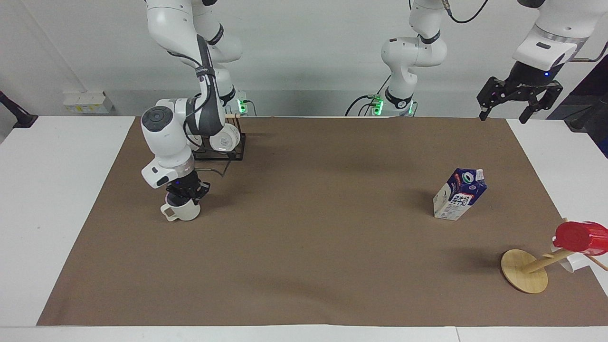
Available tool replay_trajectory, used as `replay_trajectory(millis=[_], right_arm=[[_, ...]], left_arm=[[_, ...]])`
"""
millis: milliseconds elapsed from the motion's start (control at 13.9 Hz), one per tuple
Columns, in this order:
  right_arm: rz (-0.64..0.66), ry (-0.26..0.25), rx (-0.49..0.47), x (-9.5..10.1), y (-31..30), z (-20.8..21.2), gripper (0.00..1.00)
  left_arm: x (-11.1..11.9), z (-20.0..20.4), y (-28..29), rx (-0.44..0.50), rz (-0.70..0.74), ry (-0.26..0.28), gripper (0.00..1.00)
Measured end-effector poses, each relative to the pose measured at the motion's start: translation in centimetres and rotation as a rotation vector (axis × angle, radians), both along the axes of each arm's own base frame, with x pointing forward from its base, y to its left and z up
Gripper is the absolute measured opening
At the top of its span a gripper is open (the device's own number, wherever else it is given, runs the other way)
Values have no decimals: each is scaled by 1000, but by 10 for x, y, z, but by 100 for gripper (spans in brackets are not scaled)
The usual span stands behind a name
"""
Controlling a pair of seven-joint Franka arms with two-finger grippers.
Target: Place cup and milk on table
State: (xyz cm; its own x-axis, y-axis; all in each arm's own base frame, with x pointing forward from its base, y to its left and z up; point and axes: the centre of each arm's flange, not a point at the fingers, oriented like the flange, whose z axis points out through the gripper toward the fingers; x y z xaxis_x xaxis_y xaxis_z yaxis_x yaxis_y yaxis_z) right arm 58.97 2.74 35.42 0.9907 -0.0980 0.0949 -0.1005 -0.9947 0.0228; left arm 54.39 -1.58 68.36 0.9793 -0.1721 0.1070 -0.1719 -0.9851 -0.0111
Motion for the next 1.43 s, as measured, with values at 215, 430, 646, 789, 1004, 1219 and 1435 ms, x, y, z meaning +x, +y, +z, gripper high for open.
replay_trajectory(millis=[215,430,646,789,1004,1219,1435], right_arm=[[-38,-17,9,6,20,20,4],[-48,17,7,9,21,67,4],[-33,26,8,8,34,106,4],[-23,19,10,6,65,107,4],[-36,0,21,1,128,113,4],[-68,-6,29,-1,194,107,4],[-87,10,23,-3,232,87,4]], left_arm=[[0,0,0,0,0,0,100],[0,0,0,0,0,0,100],[0,0,0,0,0,0,100],[0,0,0,0,0,0,100],[0,0,0,0,0,0,100],[0,0,0,0,0,-1,100],[0,0,0,0,0,-1,100]])
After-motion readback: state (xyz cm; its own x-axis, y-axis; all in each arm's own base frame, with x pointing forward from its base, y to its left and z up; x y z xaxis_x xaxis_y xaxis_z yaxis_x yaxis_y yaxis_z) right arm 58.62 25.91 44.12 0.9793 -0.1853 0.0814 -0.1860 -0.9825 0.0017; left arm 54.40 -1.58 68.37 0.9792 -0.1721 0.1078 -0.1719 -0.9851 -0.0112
